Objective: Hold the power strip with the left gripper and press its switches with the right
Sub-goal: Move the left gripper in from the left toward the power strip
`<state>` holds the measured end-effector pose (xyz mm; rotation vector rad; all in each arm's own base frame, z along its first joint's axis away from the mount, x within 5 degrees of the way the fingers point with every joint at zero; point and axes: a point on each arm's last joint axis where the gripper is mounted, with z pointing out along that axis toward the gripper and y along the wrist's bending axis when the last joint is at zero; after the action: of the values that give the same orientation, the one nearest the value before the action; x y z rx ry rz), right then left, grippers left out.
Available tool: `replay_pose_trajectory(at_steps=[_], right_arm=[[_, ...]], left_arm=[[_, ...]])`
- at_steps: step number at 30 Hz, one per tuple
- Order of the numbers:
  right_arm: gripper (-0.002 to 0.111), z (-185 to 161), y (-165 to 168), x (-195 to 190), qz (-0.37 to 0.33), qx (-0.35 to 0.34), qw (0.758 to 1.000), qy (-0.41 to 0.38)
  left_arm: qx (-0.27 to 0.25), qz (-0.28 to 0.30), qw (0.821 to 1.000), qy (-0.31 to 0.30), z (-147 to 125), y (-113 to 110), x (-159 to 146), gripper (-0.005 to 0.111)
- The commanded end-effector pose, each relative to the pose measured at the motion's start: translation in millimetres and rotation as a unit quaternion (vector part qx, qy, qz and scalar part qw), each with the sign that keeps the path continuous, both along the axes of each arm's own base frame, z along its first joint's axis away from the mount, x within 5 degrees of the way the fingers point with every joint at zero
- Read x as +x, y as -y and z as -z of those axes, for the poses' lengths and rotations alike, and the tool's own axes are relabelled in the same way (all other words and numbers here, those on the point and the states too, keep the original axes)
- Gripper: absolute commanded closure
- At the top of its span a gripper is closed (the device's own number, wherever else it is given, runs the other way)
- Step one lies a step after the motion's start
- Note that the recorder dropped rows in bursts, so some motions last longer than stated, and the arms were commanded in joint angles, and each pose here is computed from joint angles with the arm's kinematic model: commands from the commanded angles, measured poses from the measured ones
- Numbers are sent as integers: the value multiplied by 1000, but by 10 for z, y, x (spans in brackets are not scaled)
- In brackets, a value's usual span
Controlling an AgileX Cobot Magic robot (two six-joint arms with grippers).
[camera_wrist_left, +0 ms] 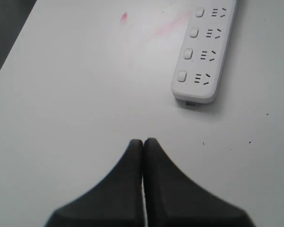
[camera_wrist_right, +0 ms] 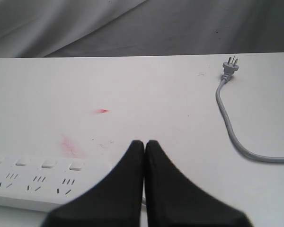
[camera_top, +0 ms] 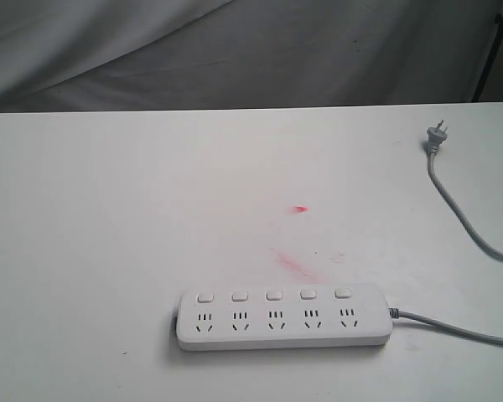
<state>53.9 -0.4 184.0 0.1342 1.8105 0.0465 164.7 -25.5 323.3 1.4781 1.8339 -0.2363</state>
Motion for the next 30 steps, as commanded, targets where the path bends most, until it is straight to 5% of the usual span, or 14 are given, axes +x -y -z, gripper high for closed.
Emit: replay_pose_trajectory(at_steps=[1,30], right_arm=[[108,6,6,-1,4,-3,1000,1],[108,6,6,-1,4,-3,1000,1]], left_arm=[[-7,9,1000,-2,20,-12,55,107],[-27,-2,1000,11,-14,6,77,107]])
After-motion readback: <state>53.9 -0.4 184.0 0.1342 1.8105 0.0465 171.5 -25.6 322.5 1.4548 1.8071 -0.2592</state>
